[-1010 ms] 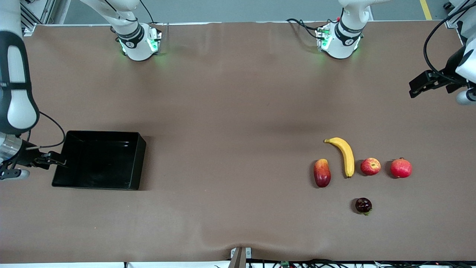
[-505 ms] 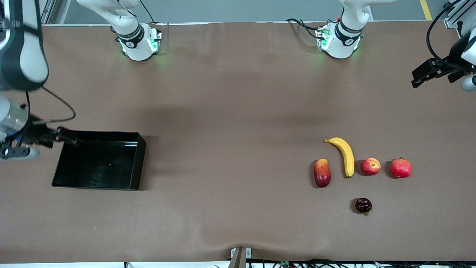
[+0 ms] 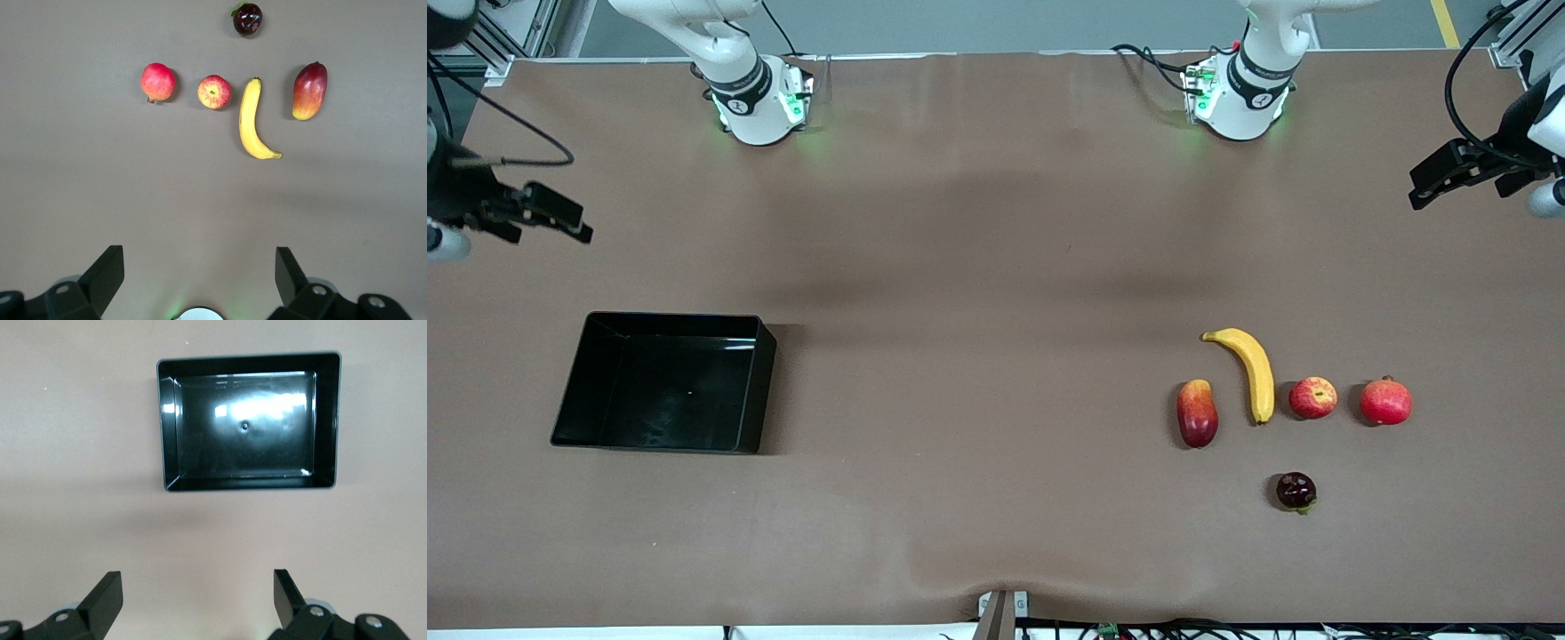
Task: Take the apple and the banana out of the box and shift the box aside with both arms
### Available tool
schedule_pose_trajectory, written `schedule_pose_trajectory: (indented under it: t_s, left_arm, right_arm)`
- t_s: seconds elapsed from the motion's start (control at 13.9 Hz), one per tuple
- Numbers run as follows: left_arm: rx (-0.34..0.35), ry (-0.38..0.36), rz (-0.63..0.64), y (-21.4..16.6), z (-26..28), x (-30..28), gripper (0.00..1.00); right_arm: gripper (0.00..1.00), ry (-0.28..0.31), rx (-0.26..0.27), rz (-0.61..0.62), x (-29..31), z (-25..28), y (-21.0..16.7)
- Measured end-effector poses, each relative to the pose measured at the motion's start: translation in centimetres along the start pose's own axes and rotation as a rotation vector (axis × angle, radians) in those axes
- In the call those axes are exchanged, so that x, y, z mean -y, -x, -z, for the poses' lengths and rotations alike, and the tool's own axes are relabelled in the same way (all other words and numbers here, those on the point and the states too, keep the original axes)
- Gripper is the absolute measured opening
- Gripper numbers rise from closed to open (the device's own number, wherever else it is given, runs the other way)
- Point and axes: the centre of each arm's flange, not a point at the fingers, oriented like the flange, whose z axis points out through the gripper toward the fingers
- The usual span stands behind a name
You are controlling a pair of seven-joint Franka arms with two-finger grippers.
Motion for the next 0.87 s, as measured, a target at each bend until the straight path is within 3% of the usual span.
schedule_pose_trajectory:
  t_s: [0.36, 0.65, 0.87]
  left_arm:
    - [0.005, 0.000, -0.054, -0.1, -0.1, 0.9, 1.00]
    - [0.021, -0.001, -0.054, -0.1, -0.4, 1.5, 1.00]
    - [0.023, -0.001, -0.053, -0.1, -0.4, 1.6, 1.00]
  right_arm:
    - [1.00, -0.001, -0.032, -0.035, 0.3, 1.5, 0.1]
    - [1.00, 0.002, -0.033, -0.039, 0.1, 1.5, 0.1]
    - [1.00, 0.007, -0.006, -0.053, -0.7, 1.2, 0.3]
